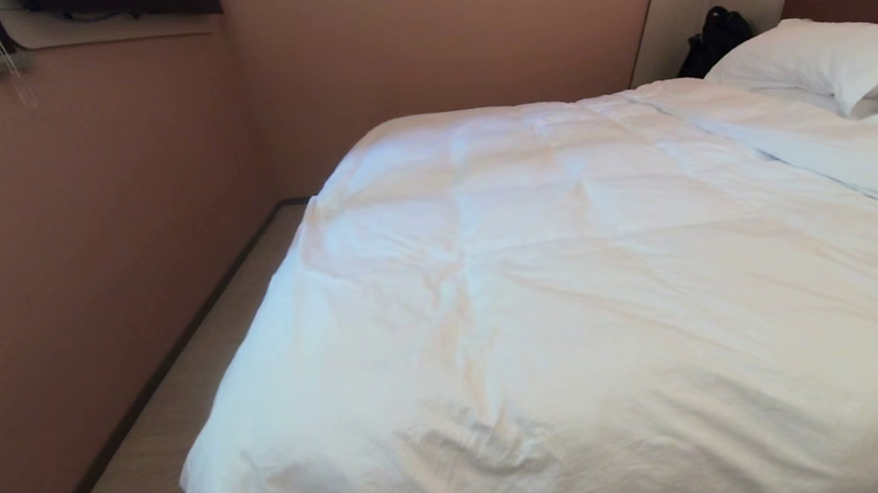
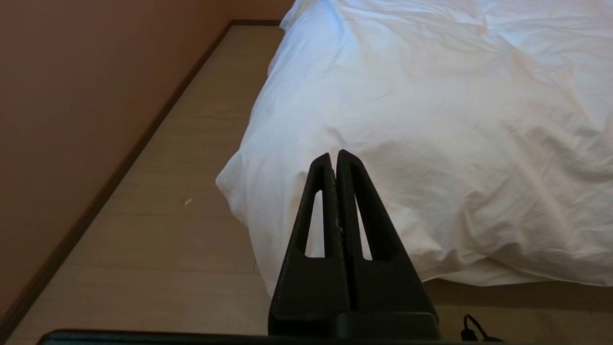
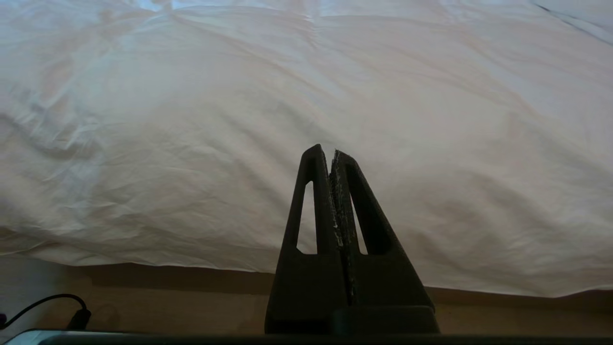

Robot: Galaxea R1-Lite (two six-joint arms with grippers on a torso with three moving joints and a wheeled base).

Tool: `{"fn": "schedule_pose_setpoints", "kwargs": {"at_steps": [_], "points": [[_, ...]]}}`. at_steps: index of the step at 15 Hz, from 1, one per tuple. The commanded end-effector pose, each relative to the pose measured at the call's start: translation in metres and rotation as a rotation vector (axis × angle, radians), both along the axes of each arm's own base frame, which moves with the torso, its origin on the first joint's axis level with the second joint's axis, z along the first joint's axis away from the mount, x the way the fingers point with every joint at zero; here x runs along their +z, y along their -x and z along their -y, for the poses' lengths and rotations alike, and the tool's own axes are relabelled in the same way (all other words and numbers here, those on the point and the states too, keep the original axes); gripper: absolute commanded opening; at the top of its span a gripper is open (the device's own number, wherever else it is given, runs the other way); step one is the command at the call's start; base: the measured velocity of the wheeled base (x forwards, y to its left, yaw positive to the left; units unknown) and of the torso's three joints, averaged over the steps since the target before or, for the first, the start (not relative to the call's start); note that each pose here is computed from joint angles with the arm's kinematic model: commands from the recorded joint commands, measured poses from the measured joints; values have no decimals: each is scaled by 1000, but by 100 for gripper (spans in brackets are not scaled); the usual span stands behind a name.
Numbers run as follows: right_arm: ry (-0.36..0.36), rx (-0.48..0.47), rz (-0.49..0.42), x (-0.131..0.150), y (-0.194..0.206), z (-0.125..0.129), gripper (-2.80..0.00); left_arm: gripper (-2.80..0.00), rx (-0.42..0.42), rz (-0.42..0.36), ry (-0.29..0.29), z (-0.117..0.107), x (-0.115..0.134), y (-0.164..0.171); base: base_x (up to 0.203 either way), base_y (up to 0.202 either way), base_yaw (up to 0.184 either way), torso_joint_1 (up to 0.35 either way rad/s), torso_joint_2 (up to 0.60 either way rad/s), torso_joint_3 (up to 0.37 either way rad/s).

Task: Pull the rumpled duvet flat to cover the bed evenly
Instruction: Flatten the corners of the folded blanket

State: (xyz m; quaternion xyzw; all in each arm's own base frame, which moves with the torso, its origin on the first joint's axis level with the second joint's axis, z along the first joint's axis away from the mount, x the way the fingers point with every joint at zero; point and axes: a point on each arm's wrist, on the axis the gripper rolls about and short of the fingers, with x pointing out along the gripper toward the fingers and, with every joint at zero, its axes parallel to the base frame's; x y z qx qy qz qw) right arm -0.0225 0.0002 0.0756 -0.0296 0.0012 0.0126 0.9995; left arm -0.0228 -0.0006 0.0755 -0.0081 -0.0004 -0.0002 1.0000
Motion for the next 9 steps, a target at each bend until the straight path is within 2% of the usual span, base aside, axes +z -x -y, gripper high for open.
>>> {"fn": "schedule_pose_setpoints", "kwargs": {"at_steps": [1, 9], "points": [[1, -1, 2, 0, 0, 0, -280, -280, -1, -1, 1, 0, 0, 0, 0, 0, 0, 0, 0, 0], [1, -1, 2, 0, 0, 0, -280, -280, -1, -1, 1, 0, 0, 0, 0, 0, 0, 0, 0, 0]]}}
